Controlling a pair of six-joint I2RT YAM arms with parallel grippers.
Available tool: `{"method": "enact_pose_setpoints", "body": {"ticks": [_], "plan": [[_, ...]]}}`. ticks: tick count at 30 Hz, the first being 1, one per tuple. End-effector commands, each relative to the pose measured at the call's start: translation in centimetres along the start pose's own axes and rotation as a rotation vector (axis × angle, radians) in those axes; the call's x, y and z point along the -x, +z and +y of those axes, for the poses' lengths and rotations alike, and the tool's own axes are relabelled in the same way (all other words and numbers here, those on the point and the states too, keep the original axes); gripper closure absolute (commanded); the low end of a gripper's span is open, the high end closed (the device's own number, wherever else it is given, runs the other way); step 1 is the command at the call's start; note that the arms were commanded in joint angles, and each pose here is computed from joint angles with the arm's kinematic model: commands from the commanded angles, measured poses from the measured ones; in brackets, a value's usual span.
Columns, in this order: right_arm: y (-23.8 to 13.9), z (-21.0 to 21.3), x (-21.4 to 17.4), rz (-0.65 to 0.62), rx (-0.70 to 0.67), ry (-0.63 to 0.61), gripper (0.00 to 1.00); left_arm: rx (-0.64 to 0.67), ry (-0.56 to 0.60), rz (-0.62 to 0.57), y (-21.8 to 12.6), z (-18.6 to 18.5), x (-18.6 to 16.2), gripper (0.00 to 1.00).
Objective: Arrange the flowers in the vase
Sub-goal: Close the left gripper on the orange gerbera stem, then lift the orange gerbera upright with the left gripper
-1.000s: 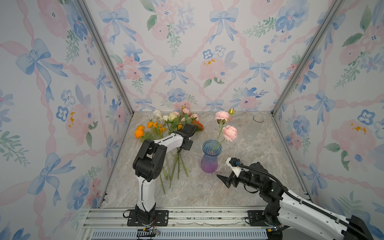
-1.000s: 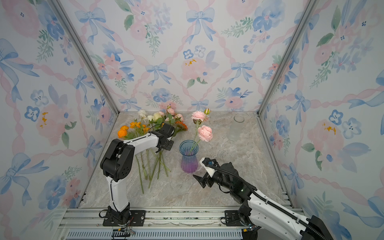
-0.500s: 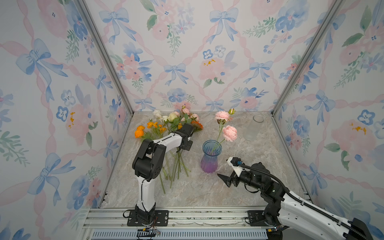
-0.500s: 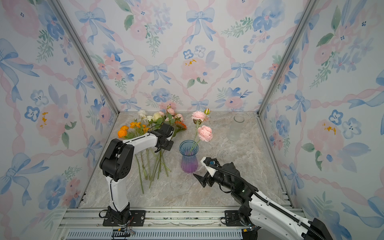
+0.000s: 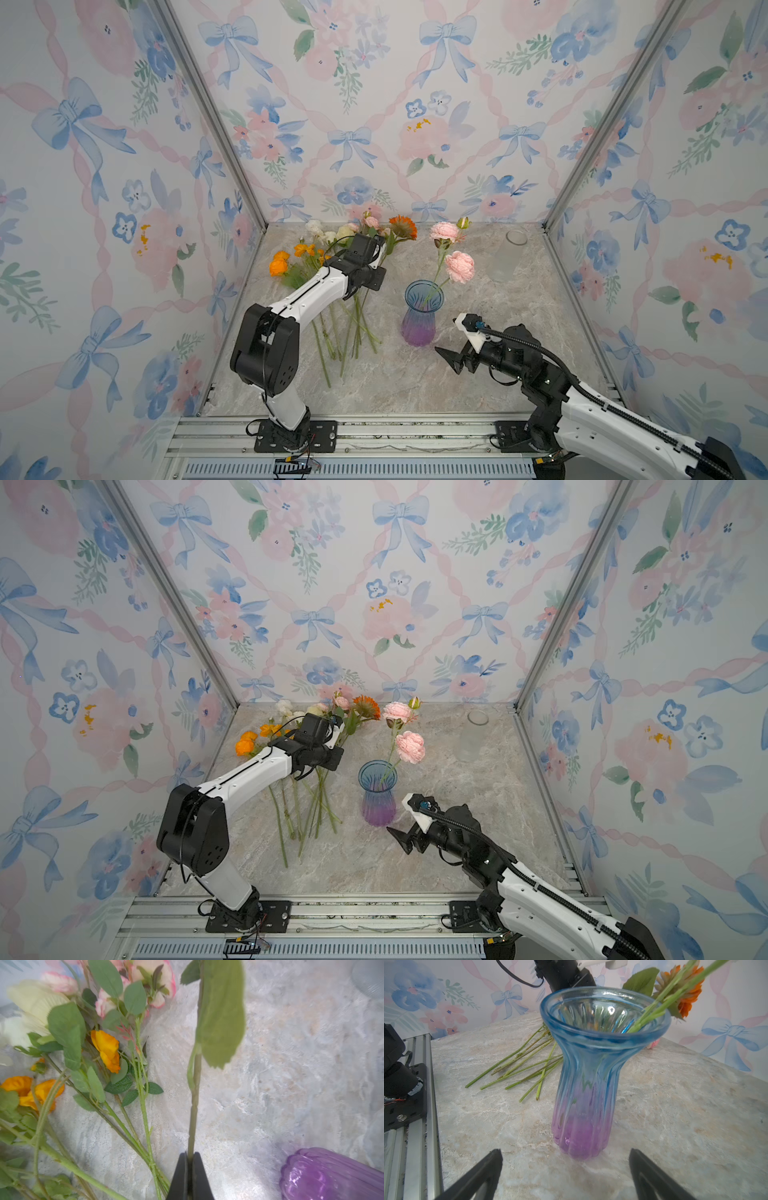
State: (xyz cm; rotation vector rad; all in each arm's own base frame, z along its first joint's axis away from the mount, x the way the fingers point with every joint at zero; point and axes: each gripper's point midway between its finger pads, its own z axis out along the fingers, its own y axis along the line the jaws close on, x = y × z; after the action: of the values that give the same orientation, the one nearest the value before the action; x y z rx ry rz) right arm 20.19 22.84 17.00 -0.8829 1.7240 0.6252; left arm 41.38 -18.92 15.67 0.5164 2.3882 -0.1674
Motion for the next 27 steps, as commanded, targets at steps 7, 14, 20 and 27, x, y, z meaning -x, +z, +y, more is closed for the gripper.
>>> {"method": "enact_pose_setpoints", "body": {"ticks": [7,14,20,27], "plan": [[-0.9,-0.7,0.9,-0.066,-0.038,0.005,0.03,-0.032,-0.052,-0.294,-6.6,0.1,4.2,1.0],[-1.2,-0.6,1.2,-0.085,-0.036,0.004,0.03,-0.053,-0.096,-0.741,-16.4,0.3,7.4,1.0],[-1.4,-0.7,1.3,-0.098,-0.04,0.004,0.03,-0.157,-0.116,-1.159,-27.0,-0.5,9.3,1.0],[-1.5,-0.8,1.3,-0.1,-0.045,0.003,0.03,-0.27,-0.076,-1.354,-35.6,-3.4,12.8,1.0]]}}
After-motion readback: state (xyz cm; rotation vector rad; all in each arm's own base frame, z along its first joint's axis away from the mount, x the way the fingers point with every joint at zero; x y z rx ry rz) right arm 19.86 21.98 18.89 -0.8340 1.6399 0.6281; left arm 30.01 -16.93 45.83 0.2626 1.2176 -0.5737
